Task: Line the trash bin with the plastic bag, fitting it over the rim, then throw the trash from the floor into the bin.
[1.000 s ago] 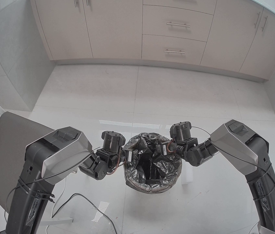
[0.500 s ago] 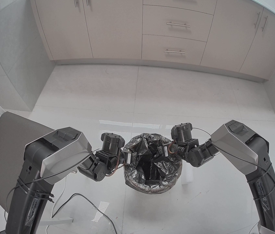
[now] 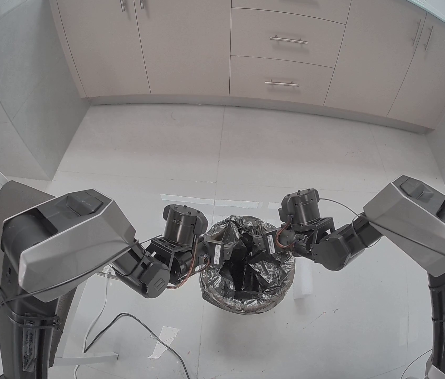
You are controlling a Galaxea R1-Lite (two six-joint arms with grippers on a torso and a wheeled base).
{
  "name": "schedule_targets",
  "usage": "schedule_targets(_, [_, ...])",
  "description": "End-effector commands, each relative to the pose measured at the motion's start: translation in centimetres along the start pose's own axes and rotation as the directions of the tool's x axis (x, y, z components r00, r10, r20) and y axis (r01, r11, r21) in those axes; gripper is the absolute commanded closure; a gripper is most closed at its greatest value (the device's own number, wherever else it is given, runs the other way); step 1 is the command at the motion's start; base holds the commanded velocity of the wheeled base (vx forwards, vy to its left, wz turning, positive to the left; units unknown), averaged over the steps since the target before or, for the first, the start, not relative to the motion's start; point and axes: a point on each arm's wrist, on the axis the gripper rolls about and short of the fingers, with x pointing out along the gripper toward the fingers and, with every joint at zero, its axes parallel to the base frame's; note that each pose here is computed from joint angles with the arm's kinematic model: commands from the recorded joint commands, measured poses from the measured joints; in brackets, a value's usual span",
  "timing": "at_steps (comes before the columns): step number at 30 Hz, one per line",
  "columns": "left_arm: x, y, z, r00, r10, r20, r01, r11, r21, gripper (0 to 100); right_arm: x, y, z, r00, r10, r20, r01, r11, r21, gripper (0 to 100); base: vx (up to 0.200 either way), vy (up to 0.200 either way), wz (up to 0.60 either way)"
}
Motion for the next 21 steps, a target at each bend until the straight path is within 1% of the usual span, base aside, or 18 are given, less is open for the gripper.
schedule_targets(1, [-5.4,-0.3,3.8,0.996,-0.024,0.091,0.025,1.0,-0.008,0,-6.0,-2.3,3.5,0.997,-0.021,0.077,0.018,0.999,0.032,0,0.0,0.0,0.0])
schedule_targets(6, [-11.4,0.5,6.2,0.985,-0.025,0.173,0.029,0.999,-0.017,0,-10.6,-4.2,5.5,0.989,-0.042,0.145,0.034,0.998,0.061,0,0.0,0.0,0.0])
schedule_targets(8, [-14.9,1.3,7.1,0.976,-0.016,0.218,0.023,0.999,-0.03,0,-12.2,-4.7,6.4,0.982,-0.048,0.181,0.036,0.997,0.072,0,0.0,0.0,0.0])
schedule_targets(9, [-15.5,1.4,7.2,0.974,-0.014,0.226,0.021,0.999,-0.03,0,-12.4,-4.9,6.5,0.981,-0.053,0.185,0.039,0.996,0.077,0,0.0,0.0,0.0])
schedule_targets(10, [-17.7,1.7,7.5,0.967,-0.01,0.253,0.019,0.999,-0.033,0,-12.8,-5.2,6.9,0.978,-0.063,0.199,0.047,0.995,0.084,0,0.0,0.0,0.0])
schedule_targets(12, [-18.4,1.8,7.6,0.964,-0.012,0.265,0.021,0.999,-0.031,0,-13.0,-5.2,7.0,0.977,-0.067,0.204,0.05,0.995,0.086,0,0.0,0.0,0.0])
schedule_targets(13, [-22.3,2.5,7.7,0.951,-0.007,0.309,0.014,1.0,-0.023,0,-13.3,-5.8,7.6,0.969,-0.103,0.223,0.081,0.991,0.107,0,0.0,0.0,0.0])
schedule_targets(14, [-22.7,2.6,7.6,0.95,-0.004,0.312,0.011,1.0,-0.02,0,-13.4,-5.8,7.6,0.969,-0.106,0.225,0.083,0.99,0.11,0,0.0,0.0,0.0])
schedule_targets(15, [-24.6,3.2,7.2,0.944,0.023,0.329,-0.02,1.0,-0.012,0,-13.6,-5.9,7.8,0.965,-0.116,0.234,0.09,0.989,0.12,0,0.0,0.0,0.0])
schedule_targets(17, [-27.2,4.4,6.4,0.929,0.08,0.361,-0.074,0.997,-0.032,0,-13.8,-6.1,8.0,0.963,-0.12,0.241,0.09,0.987,0.134,0,0.0,0.0,0.0])
schedule_targets(18, [-28.0,4.9,6.0,0.924,0.102,0.369,-0.095,0.995,-0.038,0,-13.8,-6.2,8.1,0.962,-0.125,0.241,0.094,0.986,0.136,0,0.0,0.0,0.0])
schedule_targets(19, [-29.3,5.5,5.5,0.912,0.135,0.387,-0.127,0.991,-0.048,0,-13.7,-6.6,8.2,0.961,-0.134,0.243,0.101,0.985,0.14,0,0.0,0.0,0.0])
schedule_targets(20, [-29.5,5.6,5.5,0.91,0.139,0.389,-0.131,0.99,-0.049,0,-13.7,-6.6,8.2,0.961,-0.135,0.243,0.103,0.985,0.141,0,0.0,0.0,0.0])
schedule_targets(21, [-31.6,6.6,4.9,0.883,0.2,0.424,-0.189,0.98,-0.07,0,-13.5,-7.1,8.8,0.957,-0.148,0.251,0.113,0.982,0.151,0,0.0,0.0,0.0])
